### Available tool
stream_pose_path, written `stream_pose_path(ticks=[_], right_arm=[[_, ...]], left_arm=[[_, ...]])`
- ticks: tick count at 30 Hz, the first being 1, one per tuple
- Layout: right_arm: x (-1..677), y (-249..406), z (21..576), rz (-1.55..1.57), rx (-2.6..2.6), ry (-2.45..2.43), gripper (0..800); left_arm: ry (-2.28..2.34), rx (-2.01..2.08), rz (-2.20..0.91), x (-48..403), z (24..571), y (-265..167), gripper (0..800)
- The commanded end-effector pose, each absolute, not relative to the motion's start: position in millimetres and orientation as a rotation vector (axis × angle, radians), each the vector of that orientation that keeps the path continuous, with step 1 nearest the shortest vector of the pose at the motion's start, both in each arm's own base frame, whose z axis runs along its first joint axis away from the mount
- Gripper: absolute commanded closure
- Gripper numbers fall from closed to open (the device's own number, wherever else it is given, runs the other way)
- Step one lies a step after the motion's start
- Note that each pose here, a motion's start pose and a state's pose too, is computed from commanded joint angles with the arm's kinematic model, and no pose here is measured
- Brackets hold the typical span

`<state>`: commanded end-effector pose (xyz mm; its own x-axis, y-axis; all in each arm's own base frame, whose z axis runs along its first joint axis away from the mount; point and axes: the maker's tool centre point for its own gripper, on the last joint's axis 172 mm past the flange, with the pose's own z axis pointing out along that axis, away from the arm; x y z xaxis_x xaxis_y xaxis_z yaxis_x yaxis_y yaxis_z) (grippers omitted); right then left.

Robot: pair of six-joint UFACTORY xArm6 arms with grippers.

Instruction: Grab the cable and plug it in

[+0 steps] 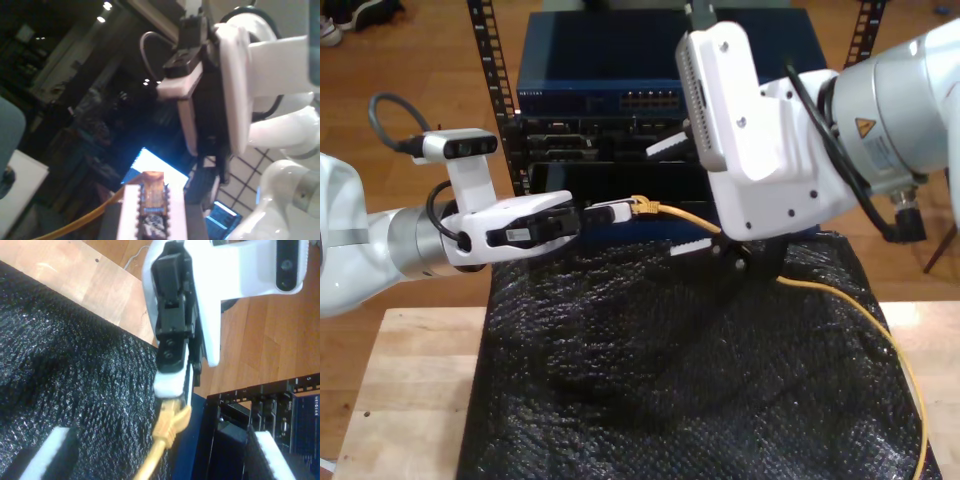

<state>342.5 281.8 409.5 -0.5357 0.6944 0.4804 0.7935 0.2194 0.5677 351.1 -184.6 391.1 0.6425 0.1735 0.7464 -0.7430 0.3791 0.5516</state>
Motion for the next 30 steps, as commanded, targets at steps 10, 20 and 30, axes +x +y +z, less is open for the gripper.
stream_pose_path(ticks=[10, 20, 30], right_arm=[[333, 287, 426, -1.273, -1.403, -2.341, 132], [335, 294, 436, -1.337, -1.363, -2.327, 300], [339, 297, 432, -1.351, -1.366, -2.337, 351]], left_arm=[[-0.642, 0.939, 0.654, 347, 411, -180, 787], [-0.621, 0.918, 0.627, 345, 414, -178, 789], [-0.59, 0.904, 0.557, 339, 418, -177, 787]])
